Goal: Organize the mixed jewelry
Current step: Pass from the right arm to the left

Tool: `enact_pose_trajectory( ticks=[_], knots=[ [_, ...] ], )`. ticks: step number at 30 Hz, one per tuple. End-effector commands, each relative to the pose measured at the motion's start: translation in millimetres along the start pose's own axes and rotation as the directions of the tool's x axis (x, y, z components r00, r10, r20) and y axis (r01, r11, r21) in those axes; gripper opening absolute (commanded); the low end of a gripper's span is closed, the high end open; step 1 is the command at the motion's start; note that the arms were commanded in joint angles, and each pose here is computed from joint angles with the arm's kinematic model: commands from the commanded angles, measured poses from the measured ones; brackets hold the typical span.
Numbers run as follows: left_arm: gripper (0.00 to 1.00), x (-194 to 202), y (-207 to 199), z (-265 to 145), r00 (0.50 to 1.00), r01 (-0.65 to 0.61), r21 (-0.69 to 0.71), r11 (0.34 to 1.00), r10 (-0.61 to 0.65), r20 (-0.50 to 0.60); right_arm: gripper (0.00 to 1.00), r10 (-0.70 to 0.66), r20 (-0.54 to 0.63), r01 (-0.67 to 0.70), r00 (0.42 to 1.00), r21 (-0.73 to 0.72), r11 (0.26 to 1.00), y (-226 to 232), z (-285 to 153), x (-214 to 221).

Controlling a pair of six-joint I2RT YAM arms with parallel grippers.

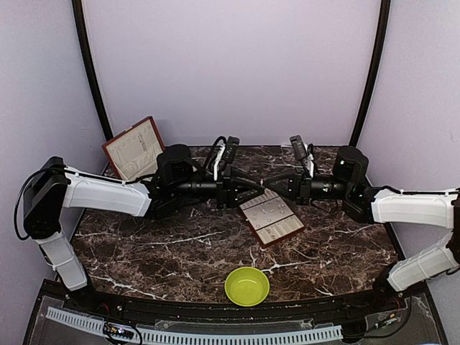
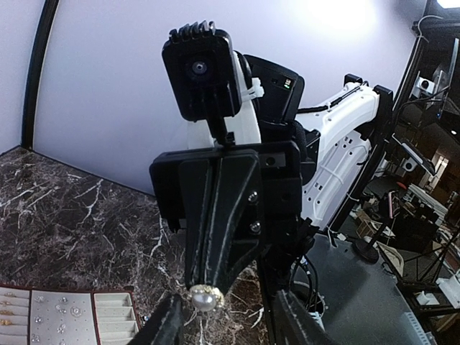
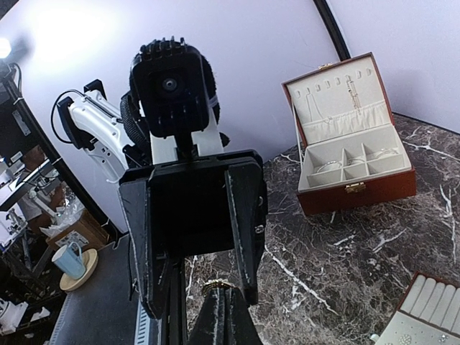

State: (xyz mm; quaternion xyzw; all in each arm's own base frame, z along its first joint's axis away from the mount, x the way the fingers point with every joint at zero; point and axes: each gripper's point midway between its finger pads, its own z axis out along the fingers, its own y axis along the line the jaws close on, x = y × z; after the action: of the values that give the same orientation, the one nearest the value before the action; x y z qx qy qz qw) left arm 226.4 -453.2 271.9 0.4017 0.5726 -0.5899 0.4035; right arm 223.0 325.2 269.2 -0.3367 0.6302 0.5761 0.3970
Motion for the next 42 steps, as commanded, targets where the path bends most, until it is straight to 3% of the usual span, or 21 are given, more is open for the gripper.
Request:
enact_pose_trajectory(
  ticks=[1, 23, 36, 42],
  knots=[
    [0.43, -11.1, -10.8, 4.5, 1.0, -0.03, 0.045, 0.999, 0.029, 0.01, 0.0, -0.021, -0.006, 0.02, 1.0, -0.063, 0.998, 16.6, 2.8, -7.5],
    [0.14, -10.4, -18.0, 8.0, 1.0, -0.014, 0.08, 0.997, 0.013, 0.018, 0.0, -0.009, -0.012, 0.008, 1.0, -0.064, 0.998, 17.1, 1.5, -4.2],
    [0.1, -12.1, -11.8, 3.5, 0.999, -0.004, 0.021, 1.0, 0.003, 0.032, 0.0, 0.003, 0.019, -0.003, 1.0, 0.018, 1.0, 3.4, -0.8, -4.6],
    [0.1, -12.0, 7.8, -1.1, 1.0, 0.01, -0.111, 0.994, -0.007, 0.023, 0.15, 0.012, 0.053, -0.017, 0.999, 0.108, 0.994, -13.5, -8.7, -2.2]
  ],
)
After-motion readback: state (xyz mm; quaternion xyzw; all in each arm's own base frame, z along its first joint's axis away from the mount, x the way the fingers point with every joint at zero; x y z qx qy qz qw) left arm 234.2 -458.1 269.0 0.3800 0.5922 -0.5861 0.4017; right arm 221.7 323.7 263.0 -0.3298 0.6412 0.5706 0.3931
